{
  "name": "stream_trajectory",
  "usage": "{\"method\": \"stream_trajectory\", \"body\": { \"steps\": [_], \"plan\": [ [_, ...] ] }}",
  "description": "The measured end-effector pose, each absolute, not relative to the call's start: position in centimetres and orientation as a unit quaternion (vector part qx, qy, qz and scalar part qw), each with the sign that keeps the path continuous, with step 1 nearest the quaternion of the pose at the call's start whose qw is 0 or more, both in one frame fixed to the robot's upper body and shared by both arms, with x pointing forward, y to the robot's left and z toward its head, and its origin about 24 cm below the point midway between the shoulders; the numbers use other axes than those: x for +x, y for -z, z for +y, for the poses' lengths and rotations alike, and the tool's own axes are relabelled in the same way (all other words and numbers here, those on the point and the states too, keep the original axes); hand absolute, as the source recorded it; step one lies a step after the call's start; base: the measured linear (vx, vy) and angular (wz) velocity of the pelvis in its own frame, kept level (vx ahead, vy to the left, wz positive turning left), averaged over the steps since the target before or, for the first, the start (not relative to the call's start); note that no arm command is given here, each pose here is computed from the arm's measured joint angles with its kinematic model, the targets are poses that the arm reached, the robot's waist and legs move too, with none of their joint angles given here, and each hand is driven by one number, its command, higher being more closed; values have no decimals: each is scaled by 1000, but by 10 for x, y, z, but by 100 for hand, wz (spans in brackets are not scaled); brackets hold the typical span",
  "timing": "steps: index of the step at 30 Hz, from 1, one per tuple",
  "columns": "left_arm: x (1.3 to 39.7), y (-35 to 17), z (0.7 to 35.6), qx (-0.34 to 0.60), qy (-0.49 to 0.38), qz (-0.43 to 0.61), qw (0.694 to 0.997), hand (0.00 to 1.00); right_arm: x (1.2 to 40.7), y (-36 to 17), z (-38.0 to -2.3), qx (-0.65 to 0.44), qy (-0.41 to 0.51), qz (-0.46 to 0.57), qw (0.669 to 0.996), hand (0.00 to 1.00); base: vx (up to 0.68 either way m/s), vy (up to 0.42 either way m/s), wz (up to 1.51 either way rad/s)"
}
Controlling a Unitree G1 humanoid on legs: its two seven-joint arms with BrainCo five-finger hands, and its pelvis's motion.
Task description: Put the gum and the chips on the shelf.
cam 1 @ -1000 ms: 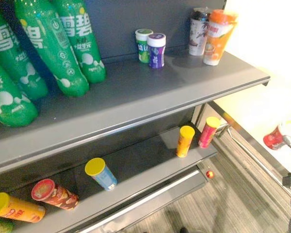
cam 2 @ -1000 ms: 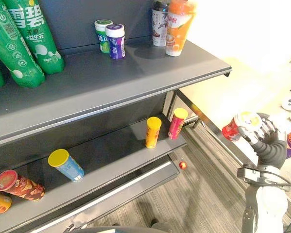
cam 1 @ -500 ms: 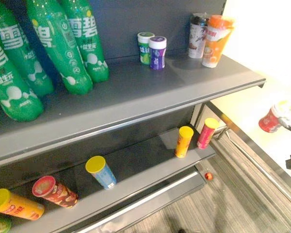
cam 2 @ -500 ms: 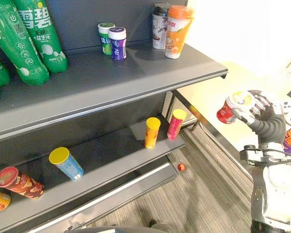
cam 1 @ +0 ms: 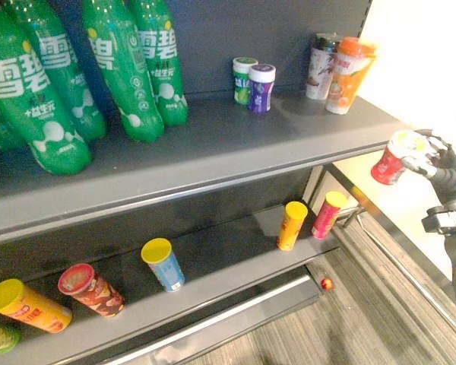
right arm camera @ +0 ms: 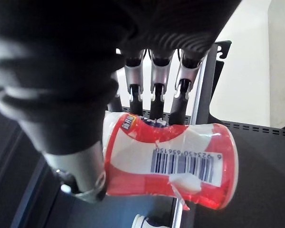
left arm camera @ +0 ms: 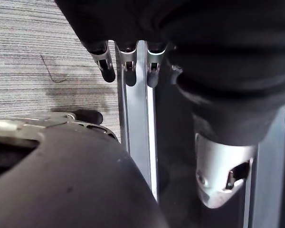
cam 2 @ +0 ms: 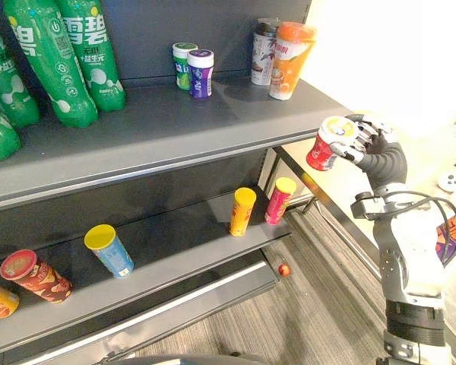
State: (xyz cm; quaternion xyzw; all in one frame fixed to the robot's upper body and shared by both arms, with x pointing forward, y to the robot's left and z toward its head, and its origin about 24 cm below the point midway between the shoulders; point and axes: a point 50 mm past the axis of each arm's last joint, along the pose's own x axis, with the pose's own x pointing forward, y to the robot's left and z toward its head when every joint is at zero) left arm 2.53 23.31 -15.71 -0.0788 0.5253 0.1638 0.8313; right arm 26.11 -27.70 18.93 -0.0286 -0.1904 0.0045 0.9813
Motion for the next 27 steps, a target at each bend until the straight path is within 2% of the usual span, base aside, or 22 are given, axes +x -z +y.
{"method": "stream_trajectory", "body": {
  "steps": [27],
  "plan": [
    [32, 158, 228, -55, -127, 532, 835, 0, 302, -240, -255, -46, -72, -199, 976, 100, 0, -3, 3]
  ]
}}
